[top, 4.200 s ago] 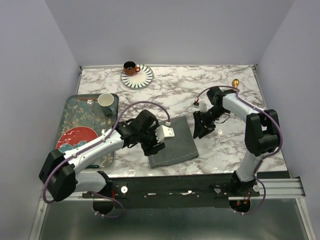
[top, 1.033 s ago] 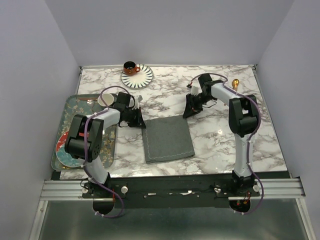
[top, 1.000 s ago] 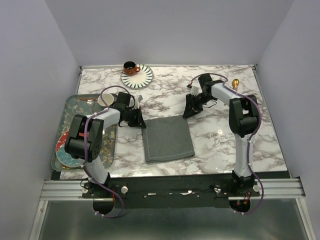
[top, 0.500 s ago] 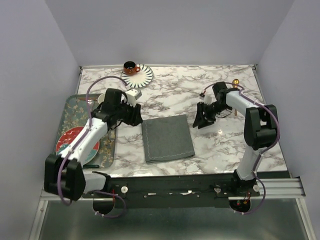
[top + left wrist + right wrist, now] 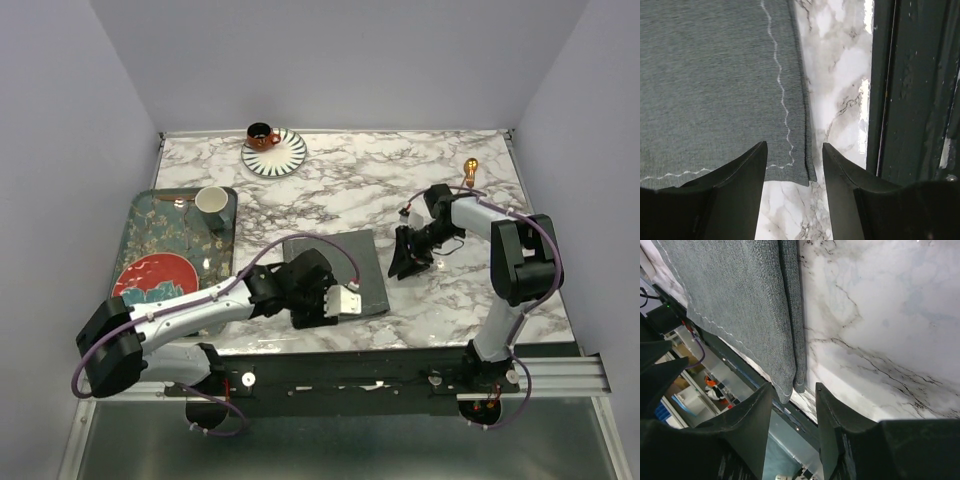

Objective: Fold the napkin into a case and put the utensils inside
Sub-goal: Pick up the square-folded napkin from the center of the board.

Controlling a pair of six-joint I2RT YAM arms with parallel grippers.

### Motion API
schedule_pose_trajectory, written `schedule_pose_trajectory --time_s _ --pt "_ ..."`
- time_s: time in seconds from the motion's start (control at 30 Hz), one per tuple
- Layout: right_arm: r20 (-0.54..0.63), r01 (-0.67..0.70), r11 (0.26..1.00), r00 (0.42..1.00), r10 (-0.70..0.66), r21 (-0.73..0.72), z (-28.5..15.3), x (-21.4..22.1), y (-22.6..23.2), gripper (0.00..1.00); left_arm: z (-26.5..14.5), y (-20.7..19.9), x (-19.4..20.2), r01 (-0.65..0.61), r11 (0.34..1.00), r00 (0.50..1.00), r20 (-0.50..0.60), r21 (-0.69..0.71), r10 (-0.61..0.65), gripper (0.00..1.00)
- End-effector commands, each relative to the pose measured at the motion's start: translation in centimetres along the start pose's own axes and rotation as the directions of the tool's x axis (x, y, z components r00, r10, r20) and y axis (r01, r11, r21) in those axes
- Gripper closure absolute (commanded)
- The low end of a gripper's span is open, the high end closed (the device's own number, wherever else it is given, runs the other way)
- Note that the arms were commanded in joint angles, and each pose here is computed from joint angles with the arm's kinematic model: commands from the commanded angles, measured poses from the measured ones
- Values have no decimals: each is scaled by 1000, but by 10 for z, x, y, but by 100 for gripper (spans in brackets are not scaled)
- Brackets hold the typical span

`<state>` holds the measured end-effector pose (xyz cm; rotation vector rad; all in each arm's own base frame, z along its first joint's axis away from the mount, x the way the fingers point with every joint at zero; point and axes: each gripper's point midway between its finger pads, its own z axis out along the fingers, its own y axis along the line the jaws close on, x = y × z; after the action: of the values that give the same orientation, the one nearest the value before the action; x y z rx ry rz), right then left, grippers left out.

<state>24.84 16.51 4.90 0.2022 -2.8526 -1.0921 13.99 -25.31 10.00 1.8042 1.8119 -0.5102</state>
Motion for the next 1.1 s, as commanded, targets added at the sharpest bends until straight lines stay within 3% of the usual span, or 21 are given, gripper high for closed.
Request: schedule_pose_trajectory --time_s 0.0,0.9,1.07 --pt "0 11 1000 1000 -11 11 -1 7 -1 53 18 -2 13 -157 987 983 -99 -23 154 41" --pt "-72 -36 999 997 36 -4 11 12 -10 53 67 -8 35 -324 944 925 -190 55 329 40" --pt "-82 -48 999 995 49 4 12 15 -13 53 65 -4 29 -326 945 929 -172 32 327 55"
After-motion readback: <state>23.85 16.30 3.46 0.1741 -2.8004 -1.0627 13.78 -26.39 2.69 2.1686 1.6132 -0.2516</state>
